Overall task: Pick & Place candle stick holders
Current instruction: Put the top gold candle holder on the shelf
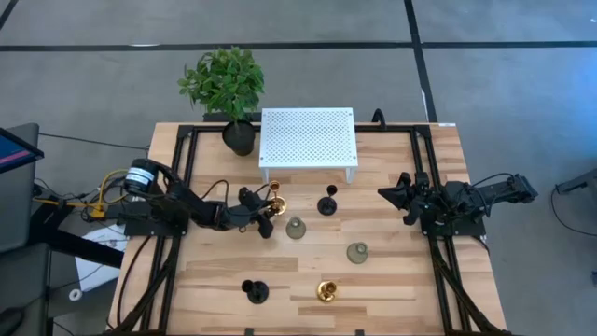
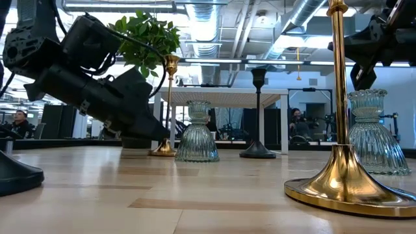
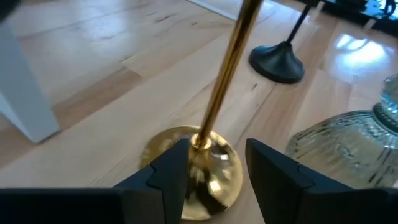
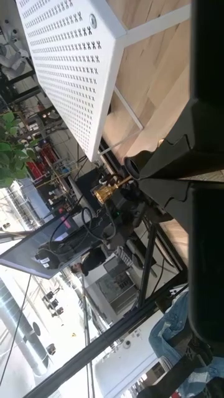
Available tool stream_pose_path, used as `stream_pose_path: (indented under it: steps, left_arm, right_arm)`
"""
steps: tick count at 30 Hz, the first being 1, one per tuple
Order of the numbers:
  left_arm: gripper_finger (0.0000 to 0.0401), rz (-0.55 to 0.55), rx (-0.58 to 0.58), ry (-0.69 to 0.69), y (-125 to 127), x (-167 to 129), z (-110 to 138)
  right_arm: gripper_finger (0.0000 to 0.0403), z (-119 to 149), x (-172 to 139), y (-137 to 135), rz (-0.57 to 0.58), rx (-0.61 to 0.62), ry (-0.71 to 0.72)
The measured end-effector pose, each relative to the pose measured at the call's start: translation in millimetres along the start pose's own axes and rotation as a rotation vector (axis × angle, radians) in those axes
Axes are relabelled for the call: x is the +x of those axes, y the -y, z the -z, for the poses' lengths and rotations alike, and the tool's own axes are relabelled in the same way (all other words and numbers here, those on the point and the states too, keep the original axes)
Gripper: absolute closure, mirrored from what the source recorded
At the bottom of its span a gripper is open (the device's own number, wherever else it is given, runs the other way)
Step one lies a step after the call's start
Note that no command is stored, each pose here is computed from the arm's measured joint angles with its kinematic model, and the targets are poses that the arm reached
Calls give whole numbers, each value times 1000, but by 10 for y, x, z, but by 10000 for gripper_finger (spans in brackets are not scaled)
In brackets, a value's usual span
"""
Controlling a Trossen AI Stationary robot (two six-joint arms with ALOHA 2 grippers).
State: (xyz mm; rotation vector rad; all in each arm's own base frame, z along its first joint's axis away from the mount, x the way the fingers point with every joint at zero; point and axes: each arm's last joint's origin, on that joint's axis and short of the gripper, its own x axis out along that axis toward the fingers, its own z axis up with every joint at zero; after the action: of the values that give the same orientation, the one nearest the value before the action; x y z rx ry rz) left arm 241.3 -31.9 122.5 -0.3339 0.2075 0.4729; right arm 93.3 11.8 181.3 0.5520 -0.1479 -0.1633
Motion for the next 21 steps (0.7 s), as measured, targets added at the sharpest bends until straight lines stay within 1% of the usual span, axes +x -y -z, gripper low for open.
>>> stream_pose_path:
  steps: [7, 14, 21]
  left_arm:
    - [265, -103, -5, 62, -32, -3, -36]
    - [279, -89, -18, 71, -1, 21, -73]
    - [291, -115, -39, 95, -29, 94, -155]
  right_arm:
    - [403, 0, 0, 0, 0, 0, 0]
    - [403, 0, 0, 0, 0, 0, 0]
    - [403, 0, 0, 0, 0, 0, 0]
